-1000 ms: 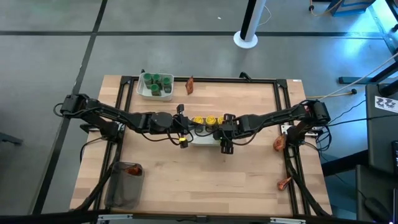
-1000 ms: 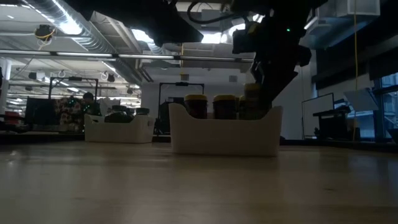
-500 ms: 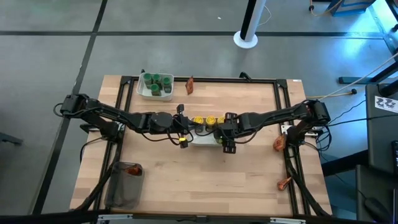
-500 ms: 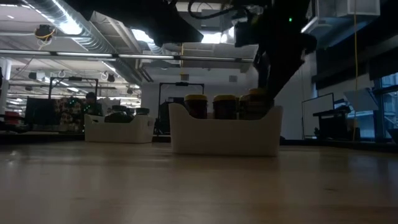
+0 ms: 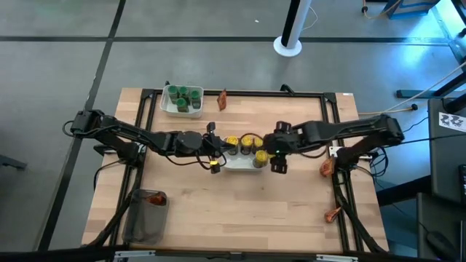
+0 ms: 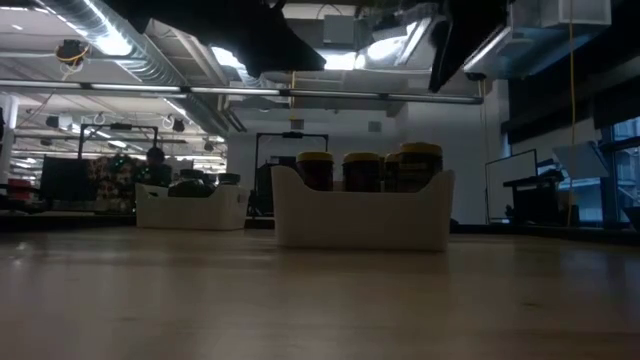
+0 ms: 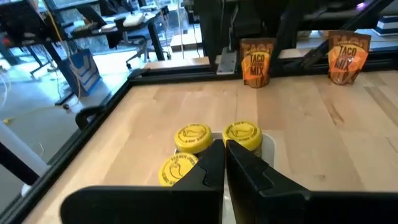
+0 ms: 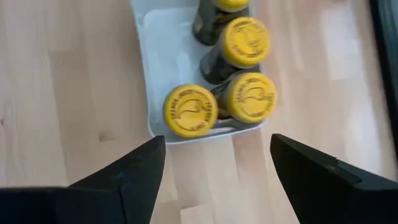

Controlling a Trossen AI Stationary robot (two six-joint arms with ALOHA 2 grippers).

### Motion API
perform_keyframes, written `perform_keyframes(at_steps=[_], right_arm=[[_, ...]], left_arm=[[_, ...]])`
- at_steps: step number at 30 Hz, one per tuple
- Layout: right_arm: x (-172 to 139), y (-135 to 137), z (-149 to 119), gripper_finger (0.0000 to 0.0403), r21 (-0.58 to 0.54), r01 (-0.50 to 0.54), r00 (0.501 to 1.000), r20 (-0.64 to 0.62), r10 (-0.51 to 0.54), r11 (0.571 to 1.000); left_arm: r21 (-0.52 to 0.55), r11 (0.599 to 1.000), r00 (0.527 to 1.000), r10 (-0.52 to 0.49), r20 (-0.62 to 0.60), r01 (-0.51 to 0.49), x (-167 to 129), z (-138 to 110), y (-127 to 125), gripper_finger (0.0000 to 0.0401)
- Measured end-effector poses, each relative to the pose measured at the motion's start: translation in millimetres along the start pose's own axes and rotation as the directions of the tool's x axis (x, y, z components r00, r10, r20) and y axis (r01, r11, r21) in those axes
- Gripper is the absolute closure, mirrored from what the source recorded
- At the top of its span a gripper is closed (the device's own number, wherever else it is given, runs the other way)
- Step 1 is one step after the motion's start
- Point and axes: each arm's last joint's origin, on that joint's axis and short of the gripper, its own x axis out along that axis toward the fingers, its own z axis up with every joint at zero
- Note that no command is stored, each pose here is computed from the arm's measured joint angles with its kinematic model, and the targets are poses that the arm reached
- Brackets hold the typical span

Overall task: Sort spices by type
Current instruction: Put the orange seasoning pack into the black bin

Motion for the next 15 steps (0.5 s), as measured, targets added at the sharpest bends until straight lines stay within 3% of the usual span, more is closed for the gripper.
perform_keyframes(at_steps=[6,15], right_arm=[[-20,-3,-17,0.0112,0.016,0.025,0.998,0.058,-0.026,1.000],[10,-8,-69,0.0112,0.096,0.032,0.992,0.119,-0.044,0.995]], left_arm=[[-0.031,1.000,1.000,-0.001,-0.008,0.001,2,-2,-1,0.0397],[-0.064,0.998,1.000,0.010,-0.016,-0.011,5,-4,2,0.0397]])
